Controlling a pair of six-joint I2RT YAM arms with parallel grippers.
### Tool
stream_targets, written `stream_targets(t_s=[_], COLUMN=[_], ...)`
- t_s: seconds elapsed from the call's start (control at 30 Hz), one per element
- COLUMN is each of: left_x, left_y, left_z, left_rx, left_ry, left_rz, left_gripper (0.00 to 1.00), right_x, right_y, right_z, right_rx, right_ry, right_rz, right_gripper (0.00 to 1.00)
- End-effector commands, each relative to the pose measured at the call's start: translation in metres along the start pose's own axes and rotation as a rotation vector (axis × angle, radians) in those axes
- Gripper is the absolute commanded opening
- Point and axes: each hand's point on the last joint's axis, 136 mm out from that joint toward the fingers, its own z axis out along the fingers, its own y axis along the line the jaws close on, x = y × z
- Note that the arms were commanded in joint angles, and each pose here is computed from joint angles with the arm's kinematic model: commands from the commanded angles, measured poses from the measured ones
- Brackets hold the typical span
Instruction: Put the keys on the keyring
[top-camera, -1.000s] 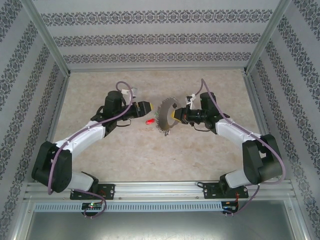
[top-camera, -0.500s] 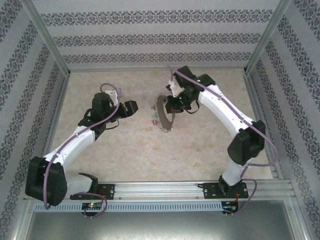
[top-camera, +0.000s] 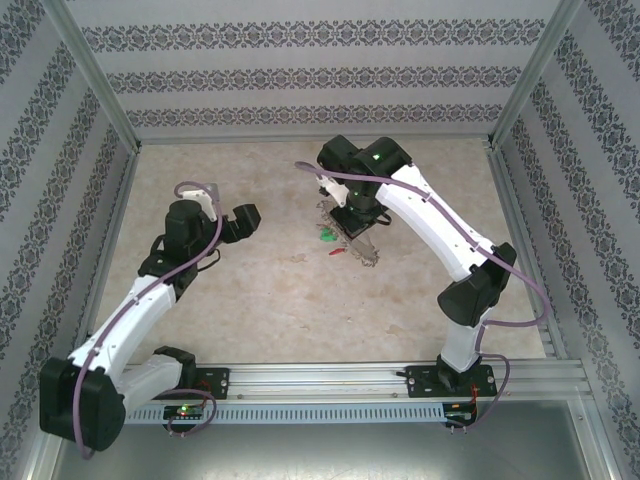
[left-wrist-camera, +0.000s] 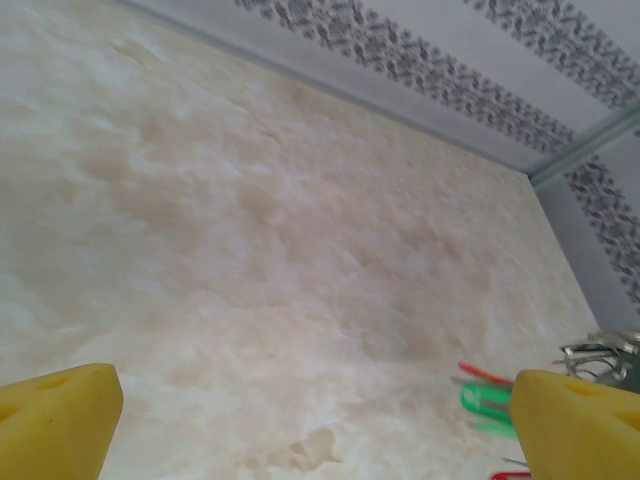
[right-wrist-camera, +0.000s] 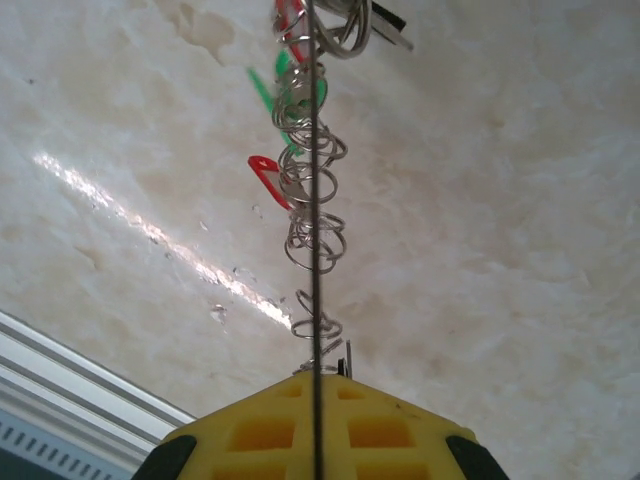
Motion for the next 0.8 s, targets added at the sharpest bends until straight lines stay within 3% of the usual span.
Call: stream_targets(t_s=[0.0, 0.07, 0.27, 0.43, 0.77], left_x=[-0.003, -0.002, 0.001, 0.000, 0.005], left_y=[0.029, 0.035, 0.051, 0.054, 0.084], left_z=[-0.011, -0.013, -0.020, -0.020, -0.033], left_rx=[-0.141, -0.169, -0.231, -0.228, -0.392], left_ry=[-0.028, -0.018, -0.041, -0.052, -0.076], left_rz=[0.031, 0.028, -0.033, -0.020, -0.013], left_gripper=[1.00, 1.00, 1.00, 1.00, 1.00], right_x=[0.005, -0.002, -0.006, -0.011, -0.035], right_y=[0.010, 0.028, 0.044, 0.037, 0.066], right_z=[-0.017, -0.022, -0.014, -0.001, 0.033], right_rx=[-0.070, -0.165, -0.253, -0.305, -0.505], right_ry=[-0.036, -0.083, -0.071, -0.092, -0.107], right_rz=[-0.098, -0.105, -0.118, -0.053, 0.033], right_gripper=[0.00, 0.00, 0.00, 0.00, 0.00])
